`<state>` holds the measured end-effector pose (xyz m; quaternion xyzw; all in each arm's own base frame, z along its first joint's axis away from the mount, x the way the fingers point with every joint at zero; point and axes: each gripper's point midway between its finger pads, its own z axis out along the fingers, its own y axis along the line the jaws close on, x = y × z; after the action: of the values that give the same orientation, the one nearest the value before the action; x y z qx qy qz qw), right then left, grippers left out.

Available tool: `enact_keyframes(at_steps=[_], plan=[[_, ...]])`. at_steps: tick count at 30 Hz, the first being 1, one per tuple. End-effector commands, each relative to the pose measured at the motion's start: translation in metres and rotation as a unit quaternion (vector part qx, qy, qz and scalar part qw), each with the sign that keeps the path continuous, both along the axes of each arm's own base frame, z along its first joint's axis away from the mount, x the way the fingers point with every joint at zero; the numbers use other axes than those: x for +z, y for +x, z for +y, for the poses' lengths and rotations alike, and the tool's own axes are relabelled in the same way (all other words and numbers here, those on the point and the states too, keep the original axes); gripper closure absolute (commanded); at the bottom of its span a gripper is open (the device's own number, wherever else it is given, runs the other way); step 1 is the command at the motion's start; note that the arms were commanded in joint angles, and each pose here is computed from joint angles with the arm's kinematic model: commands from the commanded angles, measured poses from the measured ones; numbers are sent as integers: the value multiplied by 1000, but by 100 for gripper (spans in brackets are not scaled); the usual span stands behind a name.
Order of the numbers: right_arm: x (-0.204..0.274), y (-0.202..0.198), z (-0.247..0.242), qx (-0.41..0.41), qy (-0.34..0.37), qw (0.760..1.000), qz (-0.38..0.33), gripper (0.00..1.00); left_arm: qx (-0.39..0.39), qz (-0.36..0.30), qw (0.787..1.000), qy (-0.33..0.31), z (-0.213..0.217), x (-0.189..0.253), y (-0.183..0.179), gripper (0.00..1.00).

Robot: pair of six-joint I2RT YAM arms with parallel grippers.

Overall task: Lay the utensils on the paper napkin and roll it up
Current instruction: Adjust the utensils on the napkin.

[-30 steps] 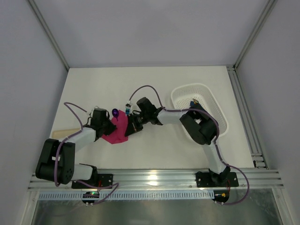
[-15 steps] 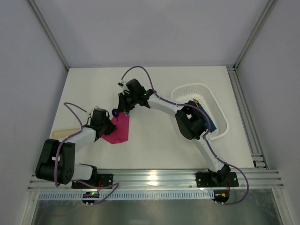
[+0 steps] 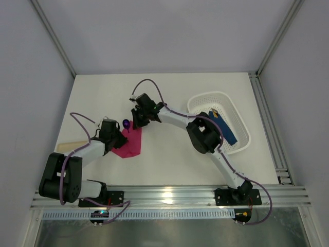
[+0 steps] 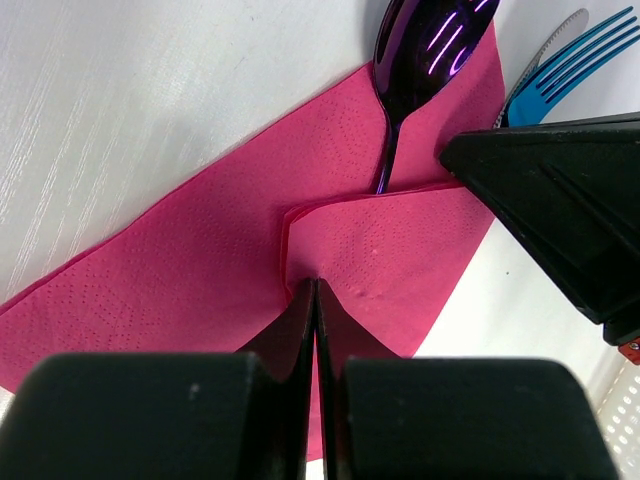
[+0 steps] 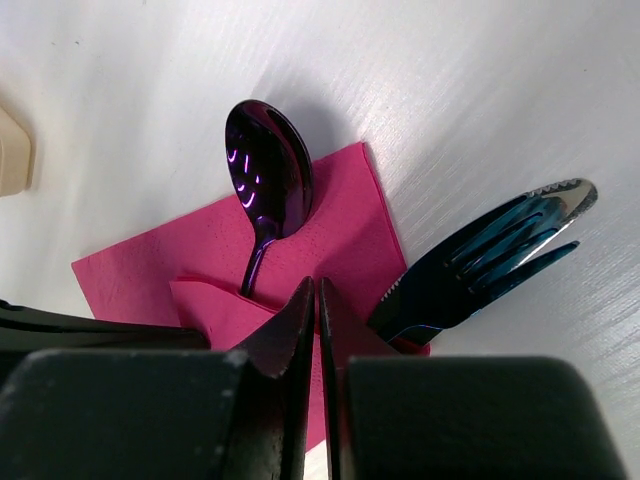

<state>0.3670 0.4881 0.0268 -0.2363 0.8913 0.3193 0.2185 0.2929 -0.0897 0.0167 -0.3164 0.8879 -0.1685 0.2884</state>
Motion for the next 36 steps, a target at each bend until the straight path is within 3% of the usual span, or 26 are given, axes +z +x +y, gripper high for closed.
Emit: enact_keyframes(at_steps=[1,7,16,36], plan=[[46,14,6,-1,25,998,-60,92,-4,44,999,29,12,-21,-24,100],[58,35,-17,-67,0,992,-106,93,-9,46,998,32,12,-21,-24,100],[83,69,-54,-103,34,987,-117,93,-12,45,998,32,11,-21,-23,100],[25,75,-54,-104,-1,992,-67,94,-16,43,999,26,9,-19,-23,100]])
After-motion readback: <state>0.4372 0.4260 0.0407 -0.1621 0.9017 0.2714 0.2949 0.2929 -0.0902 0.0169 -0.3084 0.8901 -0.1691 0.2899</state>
